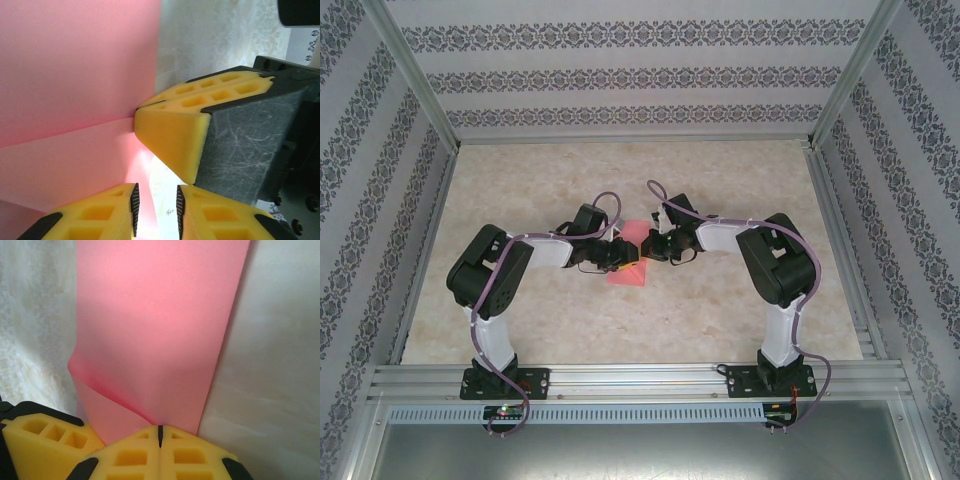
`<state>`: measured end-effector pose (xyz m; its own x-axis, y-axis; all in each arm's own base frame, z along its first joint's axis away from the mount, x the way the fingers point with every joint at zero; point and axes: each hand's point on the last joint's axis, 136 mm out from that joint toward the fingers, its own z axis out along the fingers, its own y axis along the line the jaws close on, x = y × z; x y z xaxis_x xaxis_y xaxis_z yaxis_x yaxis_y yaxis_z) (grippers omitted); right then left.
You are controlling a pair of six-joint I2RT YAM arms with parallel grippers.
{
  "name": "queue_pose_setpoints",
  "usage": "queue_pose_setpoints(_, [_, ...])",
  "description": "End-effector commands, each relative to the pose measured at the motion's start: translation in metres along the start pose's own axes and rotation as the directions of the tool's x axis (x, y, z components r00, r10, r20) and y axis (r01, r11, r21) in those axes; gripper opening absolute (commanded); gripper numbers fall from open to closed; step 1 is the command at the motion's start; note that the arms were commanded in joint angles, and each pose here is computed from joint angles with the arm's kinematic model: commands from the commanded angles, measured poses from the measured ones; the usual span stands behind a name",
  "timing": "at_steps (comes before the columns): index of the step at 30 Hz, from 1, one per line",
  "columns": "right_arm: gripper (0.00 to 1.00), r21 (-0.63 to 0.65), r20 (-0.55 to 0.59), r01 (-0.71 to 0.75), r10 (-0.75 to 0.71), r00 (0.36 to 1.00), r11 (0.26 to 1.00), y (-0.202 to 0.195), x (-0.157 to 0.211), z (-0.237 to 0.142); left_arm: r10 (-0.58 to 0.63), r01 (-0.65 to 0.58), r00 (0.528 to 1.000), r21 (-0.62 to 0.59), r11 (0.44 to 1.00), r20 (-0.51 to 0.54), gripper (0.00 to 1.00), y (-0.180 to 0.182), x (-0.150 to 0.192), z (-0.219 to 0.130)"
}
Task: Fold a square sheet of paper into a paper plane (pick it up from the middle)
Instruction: Fold the triangle a second time at the center of the table.
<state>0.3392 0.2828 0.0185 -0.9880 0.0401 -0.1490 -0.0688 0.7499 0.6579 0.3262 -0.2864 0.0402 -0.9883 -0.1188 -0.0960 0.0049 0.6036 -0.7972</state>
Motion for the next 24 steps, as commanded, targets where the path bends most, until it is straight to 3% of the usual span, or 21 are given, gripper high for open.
queue_pose_setpoints(1, [0.0, 0.029, 0.016, 0.009, -0.009, 1.0, 1.0, -0.007, -0.007, -0.0009, -0.004, 0.004, 1.0, -0.008, 1.0, -0.027, 0.29, 0.002, 0.0047, 0.0068])
queue_pose_setpoints(24, [0.0, 0.042, 0.042, 0.024, -0.026, 0.999, 0.999, -0.0059, -0.0114, -0.0066, -0.001, 0.001, 0.999, -0.001, 1.0, -0.033, 0.23, 0.0011, 0.0049, 0.0084])
